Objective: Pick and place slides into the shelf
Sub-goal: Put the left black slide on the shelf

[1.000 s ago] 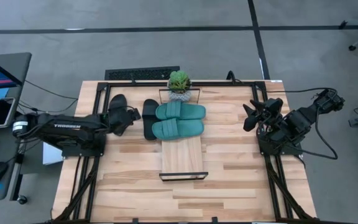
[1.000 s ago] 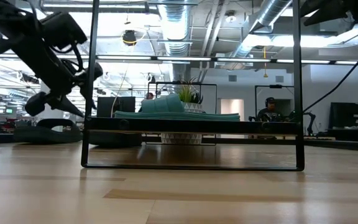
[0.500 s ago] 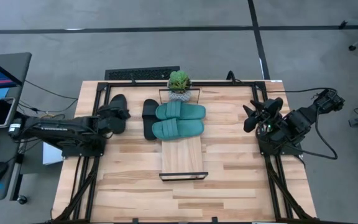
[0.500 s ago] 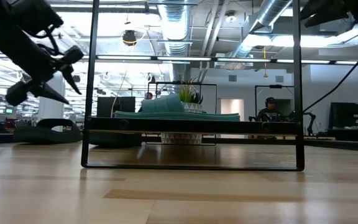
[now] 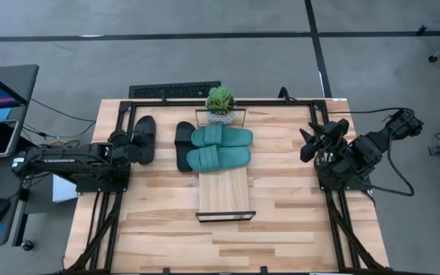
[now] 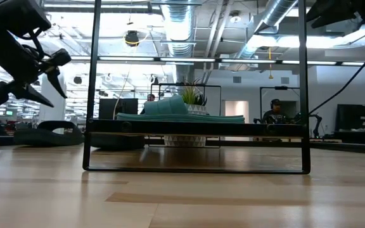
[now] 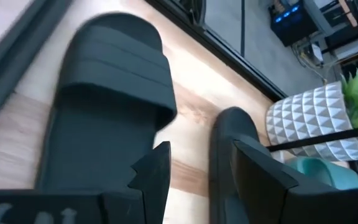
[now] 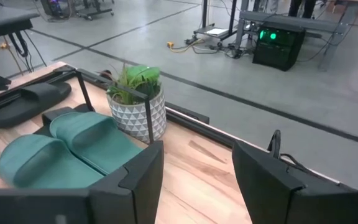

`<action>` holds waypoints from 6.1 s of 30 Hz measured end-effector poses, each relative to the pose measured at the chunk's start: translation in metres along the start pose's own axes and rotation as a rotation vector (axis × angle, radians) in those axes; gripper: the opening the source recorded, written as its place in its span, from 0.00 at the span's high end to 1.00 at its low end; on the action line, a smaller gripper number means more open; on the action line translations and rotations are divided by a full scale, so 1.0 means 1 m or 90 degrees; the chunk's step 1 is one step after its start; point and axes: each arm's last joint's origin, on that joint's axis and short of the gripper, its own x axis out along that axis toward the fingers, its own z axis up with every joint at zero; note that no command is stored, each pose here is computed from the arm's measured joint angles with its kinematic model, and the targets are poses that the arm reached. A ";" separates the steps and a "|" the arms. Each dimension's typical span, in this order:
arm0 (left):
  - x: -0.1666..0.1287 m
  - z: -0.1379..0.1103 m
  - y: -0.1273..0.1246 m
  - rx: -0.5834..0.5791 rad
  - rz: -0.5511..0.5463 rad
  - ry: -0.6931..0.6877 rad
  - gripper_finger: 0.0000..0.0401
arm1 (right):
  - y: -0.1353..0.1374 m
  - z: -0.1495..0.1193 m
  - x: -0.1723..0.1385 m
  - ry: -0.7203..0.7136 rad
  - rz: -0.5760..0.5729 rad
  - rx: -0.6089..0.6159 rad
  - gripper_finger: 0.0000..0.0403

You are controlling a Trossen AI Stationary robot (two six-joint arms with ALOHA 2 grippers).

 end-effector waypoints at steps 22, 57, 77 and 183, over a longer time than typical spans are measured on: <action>0.034 -0.020 -0.015 -0.086 0.088 -0.030 0.61 | -0.041 0.009 -0.006 -0.012 0.042 -0.005 0.54; 0.073 0.000 -0.018 -0.151 0.157 -0.177 0.61 | -0.063 0.017 -0.011 -0.033 0.113 -0.005 0.56; 0.121 -0.009 -0.013 -0.131 0.215 -0.174 1.00 | -0.060 0.018 -0.012 -0.013 0.138 0.013 0.59; -0.045 -0.035 -0.144 0.278 -0.488 0.361 1.00 | -0.059 0.015 -0.012 0.042 0.167 0.052 0.59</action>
